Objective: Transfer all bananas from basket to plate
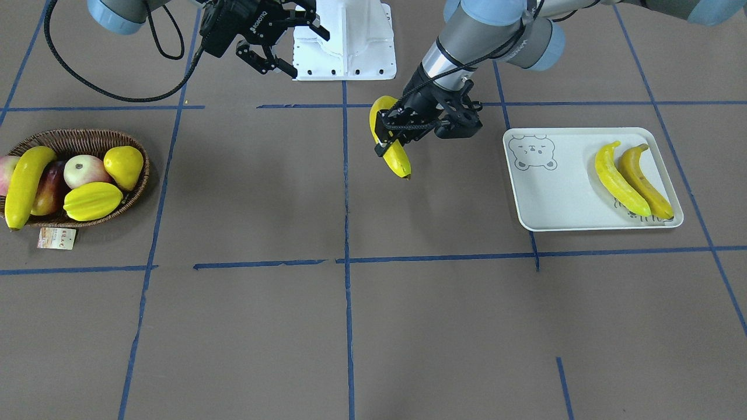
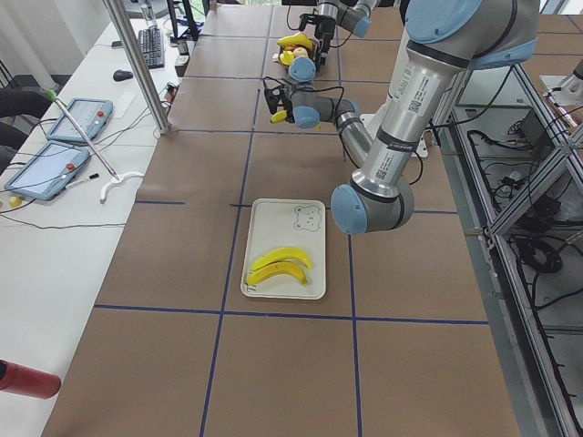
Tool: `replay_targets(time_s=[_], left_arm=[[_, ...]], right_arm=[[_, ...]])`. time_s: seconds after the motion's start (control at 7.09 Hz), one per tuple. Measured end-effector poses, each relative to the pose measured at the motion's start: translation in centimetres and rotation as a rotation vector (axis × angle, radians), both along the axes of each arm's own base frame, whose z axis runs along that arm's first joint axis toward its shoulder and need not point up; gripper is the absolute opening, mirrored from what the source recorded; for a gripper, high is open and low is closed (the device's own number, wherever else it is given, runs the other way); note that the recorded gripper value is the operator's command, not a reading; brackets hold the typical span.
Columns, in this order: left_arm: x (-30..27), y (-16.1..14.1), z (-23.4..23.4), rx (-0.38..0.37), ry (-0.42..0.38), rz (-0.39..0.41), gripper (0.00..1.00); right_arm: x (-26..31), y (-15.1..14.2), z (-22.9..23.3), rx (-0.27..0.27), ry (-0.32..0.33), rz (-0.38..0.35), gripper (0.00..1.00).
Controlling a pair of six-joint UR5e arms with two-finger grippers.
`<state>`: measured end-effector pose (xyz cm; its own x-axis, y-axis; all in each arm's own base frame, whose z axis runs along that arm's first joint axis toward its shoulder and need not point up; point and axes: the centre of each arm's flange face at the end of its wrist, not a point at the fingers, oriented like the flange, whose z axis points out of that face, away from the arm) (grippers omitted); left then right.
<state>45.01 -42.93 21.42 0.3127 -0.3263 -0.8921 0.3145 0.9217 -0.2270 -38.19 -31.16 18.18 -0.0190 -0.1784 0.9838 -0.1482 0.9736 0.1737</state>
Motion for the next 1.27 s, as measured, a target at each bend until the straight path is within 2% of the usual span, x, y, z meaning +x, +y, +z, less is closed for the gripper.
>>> replay_targets(time_s=[0.28, 0.56, 0.85, 1.13, 1.27], left_arm=[[-3.1, -2.0, 6.4, 0.003, -0.217, 0.015, 0.0], [-8.1, -2.9, 15.3, -0.043, -0.361, 0.005, 0.0], [-12.9, -3.0, 21.7, -0.078, -0.455, -0.003, 0.0], [-15.5, -2.6, 26.0, -0.098, -0.519, 0.011, 0.08], [-15.7, -2.6, 27.2, -0.107, -0.537, 0.014, 0.16]], right_arm=[[0.5, -0.6, 1.0, -0.012, 0.021, 0.015, 1.0], [1.0, -1.1, 2.1, -0.023, 0.042, 0.03, 1.0], [1.1, -1.2, 2.6, -0.028, 0.05, 0.034, 1.0], [1.1, -1.2, 3.1, -0.034, 0.061, 0.035, 1.0], [1.3, -1.2, 3.7, -0.04, 0.07, 0.037, 1.0]])
